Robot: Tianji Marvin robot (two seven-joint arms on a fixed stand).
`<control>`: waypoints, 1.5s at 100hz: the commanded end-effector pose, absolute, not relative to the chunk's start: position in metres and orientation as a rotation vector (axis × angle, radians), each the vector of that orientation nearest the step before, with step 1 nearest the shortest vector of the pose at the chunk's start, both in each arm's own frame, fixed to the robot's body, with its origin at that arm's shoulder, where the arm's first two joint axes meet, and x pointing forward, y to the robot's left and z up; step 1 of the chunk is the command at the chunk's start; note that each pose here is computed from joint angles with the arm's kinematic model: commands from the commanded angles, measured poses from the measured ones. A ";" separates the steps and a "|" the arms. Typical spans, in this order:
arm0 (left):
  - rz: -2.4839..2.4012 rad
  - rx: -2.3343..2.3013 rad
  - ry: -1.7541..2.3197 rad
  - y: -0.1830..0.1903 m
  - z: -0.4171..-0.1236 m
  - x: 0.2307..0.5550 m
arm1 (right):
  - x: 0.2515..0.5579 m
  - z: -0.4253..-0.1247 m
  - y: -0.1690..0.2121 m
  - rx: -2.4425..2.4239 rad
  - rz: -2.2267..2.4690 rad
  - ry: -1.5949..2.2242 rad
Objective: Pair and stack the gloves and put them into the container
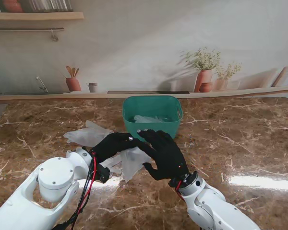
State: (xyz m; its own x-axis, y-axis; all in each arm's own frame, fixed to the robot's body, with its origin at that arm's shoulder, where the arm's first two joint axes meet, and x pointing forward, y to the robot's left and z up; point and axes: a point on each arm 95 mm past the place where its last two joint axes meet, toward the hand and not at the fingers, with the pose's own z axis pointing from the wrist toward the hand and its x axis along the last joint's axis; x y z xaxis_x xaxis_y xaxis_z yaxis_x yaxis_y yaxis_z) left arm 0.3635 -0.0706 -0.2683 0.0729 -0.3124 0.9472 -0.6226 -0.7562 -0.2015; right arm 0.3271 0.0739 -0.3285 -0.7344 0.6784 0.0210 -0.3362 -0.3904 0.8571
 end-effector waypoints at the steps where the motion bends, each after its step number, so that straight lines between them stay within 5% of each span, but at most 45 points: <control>1: 1.736 2.099 -0.949 -0.072 -0.269 0.360 | 0.326 -0.333 0.068 0.526 2.132 1.241; 150: 1.685 2.121 -0.935 -0.075 -0.284 0.367 | 0.304 -0.319 0.091 0.612 2.410 1.058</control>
